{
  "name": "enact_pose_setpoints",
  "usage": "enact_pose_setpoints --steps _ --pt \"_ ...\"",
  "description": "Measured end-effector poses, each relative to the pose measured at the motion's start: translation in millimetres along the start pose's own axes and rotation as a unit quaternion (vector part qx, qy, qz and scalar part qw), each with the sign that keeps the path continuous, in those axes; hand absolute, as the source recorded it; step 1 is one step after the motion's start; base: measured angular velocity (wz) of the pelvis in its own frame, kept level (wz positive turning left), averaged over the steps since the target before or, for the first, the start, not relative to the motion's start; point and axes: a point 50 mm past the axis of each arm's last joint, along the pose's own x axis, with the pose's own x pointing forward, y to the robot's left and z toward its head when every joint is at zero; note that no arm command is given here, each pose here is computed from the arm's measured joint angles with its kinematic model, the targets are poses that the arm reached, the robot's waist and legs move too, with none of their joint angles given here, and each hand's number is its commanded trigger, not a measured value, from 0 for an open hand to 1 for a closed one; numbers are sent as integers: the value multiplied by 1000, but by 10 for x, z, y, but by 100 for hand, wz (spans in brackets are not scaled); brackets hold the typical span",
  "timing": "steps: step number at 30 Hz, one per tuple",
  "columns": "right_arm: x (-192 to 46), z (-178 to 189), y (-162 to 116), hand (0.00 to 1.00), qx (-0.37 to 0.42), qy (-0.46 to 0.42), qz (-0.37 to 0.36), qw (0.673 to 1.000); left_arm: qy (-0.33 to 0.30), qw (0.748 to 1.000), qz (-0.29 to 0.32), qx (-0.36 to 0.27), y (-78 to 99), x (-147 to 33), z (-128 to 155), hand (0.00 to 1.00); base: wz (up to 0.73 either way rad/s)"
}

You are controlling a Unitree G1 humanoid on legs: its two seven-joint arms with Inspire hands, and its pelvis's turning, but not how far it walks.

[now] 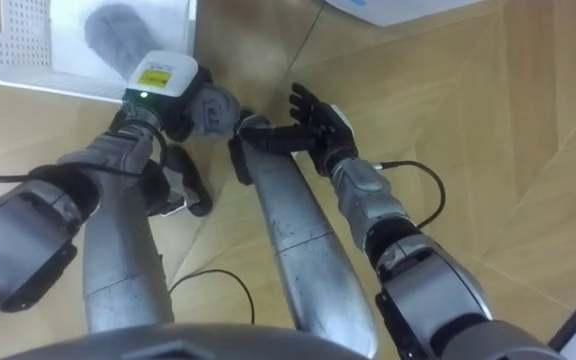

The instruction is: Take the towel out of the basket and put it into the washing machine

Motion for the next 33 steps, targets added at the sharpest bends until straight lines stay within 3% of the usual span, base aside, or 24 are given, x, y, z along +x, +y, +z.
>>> enact_pose_setpoints --steps 9,15,21,25,33 --pt "-31 -34 -129 0 -19 15 -16 1000 -17 1000 -10 16 -80 -38 45 100 -1" --pt "-128 -269 -222 0 -29 56 -38 997 -21 999 -45 -10 -338 -194 99 100 -6" --pt "-194 -406 -242 0 -101 83 -38 991 -1 997 -51 -49 -432 -274 55 100 -1" --pt "-255 -495 -316 0 -106 99 -58 988 5 996 -27 -88 -391 -274 26 100 -4" --pt "-235 -378 -312 0 -173 76 -38 981 49 967 62 -241 -109 -162 -3 100 0"
